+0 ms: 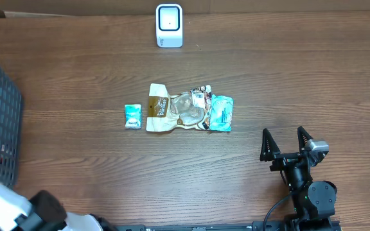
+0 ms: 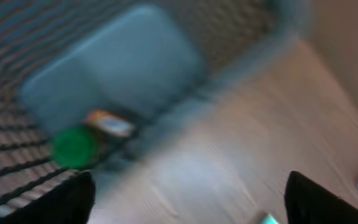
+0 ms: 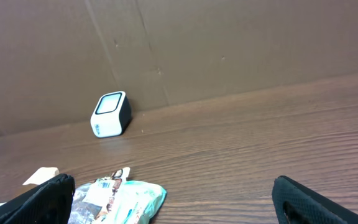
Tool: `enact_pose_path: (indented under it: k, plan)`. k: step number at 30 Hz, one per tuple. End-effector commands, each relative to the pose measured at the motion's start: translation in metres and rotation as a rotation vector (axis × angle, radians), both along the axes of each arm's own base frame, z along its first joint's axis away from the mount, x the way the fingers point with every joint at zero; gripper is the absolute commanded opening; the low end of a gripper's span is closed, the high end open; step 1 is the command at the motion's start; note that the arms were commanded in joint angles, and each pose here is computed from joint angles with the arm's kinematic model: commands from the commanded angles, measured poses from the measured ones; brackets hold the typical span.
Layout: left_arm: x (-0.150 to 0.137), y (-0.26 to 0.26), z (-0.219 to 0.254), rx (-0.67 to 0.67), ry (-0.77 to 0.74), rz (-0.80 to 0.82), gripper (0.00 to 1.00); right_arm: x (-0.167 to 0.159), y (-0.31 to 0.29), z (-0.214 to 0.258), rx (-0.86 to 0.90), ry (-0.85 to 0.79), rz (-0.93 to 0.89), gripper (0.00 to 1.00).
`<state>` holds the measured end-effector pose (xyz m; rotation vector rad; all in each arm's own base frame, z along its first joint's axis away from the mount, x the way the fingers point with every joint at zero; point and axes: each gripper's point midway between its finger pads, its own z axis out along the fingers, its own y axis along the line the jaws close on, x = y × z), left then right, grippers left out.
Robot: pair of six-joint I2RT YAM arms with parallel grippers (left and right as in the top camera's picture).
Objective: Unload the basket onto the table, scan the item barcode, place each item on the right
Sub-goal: 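Carry the teal tissue pack out and drop it right of the bag, then reach the left gripper into the basket and grasp the green-capped Knorr jar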
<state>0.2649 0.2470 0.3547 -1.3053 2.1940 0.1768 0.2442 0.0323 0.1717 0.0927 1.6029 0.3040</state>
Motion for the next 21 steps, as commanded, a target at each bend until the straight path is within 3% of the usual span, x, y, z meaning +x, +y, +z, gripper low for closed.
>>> enact_pose_path:
  k: [1,6,13,21]
  plan:
    - [-0.037,0.05,-0.037,-0.086,0.021,0.218,0.91,0.0,-0.001,-0.002,0.0,-0.003,-0.004,1.0]
    - [-0.067,0.099,-0.104,-0.187,0.036,0.364,0.93,0.0,-0.001,-0.002,0.0,-0.003,-0.004,1.0]
    - [-0.09,0.109,-0.202,-0.353,0.206,0.413,0.91,0.0,-0.001,-0.002,0.0,-0.003,-0.004,1.0]
    - [-0.102,0.102,-0.249,-0.45,0.343,0.418,0.91,0.0,-0.001,-0.002,-0.001,-0.003,-0.004,1.0]
